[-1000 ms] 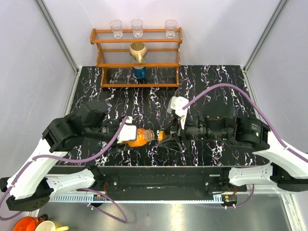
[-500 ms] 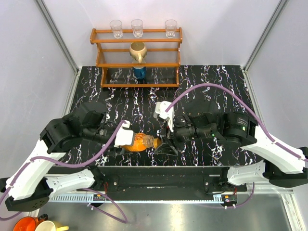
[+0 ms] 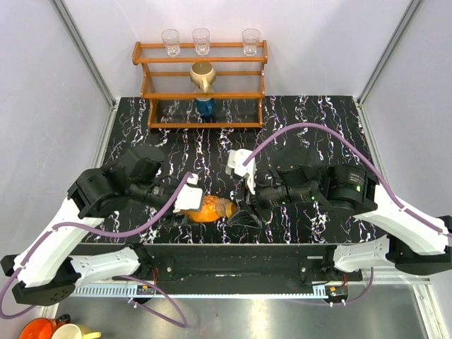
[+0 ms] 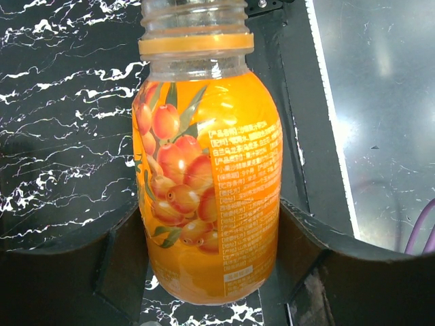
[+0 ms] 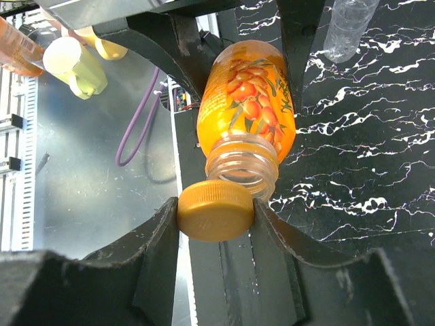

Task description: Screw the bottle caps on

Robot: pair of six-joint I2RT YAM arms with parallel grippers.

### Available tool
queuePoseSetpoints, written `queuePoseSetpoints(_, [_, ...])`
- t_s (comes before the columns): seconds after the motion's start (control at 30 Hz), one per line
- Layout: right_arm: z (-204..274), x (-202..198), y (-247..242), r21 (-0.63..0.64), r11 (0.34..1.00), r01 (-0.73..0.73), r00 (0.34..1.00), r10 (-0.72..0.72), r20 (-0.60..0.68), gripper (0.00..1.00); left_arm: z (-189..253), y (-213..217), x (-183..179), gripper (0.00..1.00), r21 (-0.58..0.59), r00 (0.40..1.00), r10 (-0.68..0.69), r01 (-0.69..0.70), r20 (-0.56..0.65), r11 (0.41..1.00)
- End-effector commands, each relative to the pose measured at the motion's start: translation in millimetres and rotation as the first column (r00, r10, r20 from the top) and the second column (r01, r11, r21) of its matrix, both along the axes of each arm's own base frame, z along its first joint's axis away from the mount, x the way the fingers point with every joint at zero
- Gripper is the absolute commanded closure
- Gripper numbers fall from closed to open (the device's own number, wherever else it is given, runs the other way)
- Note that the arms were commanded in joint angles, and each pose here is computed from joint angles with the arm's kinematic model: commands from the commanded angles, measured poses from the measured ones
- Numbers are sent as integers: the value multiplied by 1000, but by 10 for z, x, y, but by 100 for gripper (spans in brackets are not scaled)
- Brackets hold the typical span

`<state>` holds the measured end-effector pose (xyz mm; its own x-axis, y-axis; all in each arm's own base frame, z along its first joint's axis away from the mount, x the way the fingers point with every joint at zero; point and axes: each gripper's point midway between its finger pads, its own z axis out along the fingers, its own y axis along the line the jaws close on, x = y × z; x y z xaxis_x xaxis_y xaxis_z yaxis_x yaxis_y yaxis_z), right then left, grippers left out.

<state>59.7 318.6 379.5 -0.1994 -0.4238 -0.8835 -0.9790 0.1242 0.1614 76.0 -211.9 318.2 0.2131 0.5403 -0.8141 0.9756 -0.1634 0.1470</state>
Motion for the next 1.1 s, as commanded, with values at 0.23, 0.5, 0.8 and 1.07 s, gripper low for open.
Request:
queuePoseSetpoints(0.23, [83, 72, 116, 37, 999, -4, 999, 2, 53, 62, 199, -159, 20, 55, -73, 1000, -27, 28, 15, 997])
queuePoseSetpoints(0.5, [-23, 160, 105, 9, 1000, 28, 996, -29, 83, 64, 221, -170, -6, 54, -79, 999, -35, 35, 6, 996])
queuePoseSetpoints(0.8, [-107, 296, -38, -38, 997, 73, 992, -69, 101, 66, 206, -119, -1, 54, -67, 1000, -23, 24, 21, 997])
queuePoseSetpoints(1.07, [-141, 338, -152, -123, 990, 68, 994, -57, 93, 67, 121, -75, 38, 53, -38, 999, -1, 2, 33, 999])
